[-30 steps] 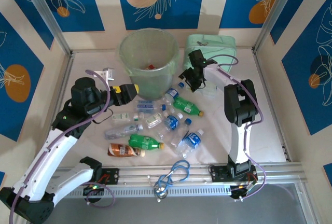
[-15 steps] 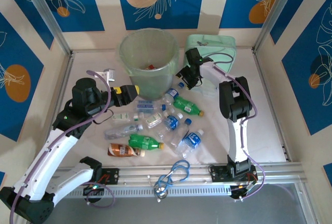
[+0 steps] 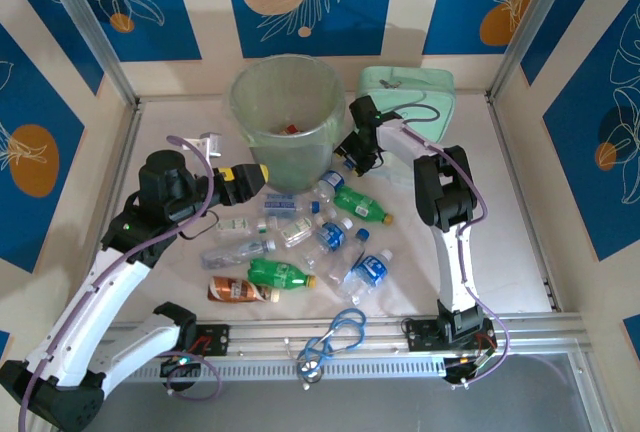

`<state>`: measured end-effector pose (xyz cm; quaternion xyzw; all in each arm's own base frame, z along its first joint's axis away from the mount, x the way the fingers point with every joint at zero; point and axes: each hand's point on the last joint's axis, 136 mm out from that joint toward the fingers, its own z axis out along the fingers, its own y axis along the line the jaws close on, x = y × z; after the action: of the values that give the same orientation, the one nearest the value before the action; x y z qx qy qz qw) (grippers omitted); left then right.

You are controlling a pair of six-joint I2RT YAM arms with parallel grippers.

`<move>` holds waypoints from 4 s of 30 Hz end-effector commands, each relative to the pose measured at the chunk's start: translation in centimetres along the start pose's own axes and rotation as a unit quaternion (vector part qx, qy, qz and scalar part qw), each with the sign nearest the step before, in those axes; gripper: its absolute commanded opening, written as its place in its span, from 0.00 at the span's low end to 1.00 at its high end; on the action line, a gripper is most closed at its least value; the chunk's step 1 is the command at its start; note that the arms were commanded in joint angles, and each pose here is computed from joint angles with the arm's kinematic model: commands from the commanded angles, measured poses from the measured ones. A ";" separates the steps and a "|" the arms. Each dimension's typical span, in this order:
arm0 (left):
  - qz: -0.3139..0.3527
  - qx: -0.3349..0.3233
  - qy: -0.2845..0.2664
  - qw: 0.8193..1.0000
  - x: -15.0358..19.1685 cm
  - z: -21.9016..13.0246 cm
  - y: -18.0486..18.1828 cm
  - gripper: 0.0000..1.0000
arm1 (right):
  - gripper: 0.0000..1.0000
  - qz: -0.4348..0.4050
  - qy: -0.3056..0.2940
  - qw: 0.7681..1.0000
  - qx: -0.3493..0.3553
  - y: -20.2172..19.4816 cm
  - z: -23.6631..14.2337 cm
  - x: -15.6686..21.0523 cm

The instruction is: Put the plastic bottles in the bin

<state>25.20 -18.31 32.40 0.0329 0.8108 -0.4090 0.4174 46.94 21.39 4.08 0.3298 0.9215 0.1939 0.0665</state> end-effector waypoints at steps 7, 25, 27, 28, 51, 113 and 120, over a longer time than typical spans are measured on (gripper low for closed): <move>0.002 0.009 0.003 1.000 0.4 -0.1 -0.2 0.84 | 0.45 0.002 0.008 1.000 0.019 -0.9 0.4 0.4; -0.006 0.007 0.001 1.000 0.5 -0.2 -0.1 0.90 | 0.31 -0.005 -0.024 1.000 -0.013 -0.7 -3.6 0.6; -0.007 0.007 0.000 1.000 0.4 -0.2 -0.1 0.92 | 0.31 -0.002 -0.026 0.999 -0.021 -0.7 -4.2 0.8; -0.007 0.007 -0.001 1.000 0.4 -0.2 -0.1 0.93 | 0.31 -0.001 -0.027 0.999 -0.028 -0.6 -4.5 0.9; -0.009 0.090 0.044 0.995 -0.1 1.8 -3.6 1.00 | 0.31 -0.101 -0.089 0.979 -0.154 -1.9 -19.1 7.7; 0.135 0.082 0.099 0.983 3.1 7.1 -11.4 0.53 | 0.98 -0.141 -0.201 0.935 -0.256 -0.3 -36.8 10.2; 0.170 -0.052 0.051 0.983 -3.0 7.2 -8.3 0.52 | 0.99 -0.130 -0.217 0.943 -0.217 -5.7 -37.6 9.5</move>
<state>25.87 -30.26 37.66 0.1868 0.8118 -0.3655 0.4153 28.99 12.88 37.89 0.2265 0.8360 0.3319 0.3738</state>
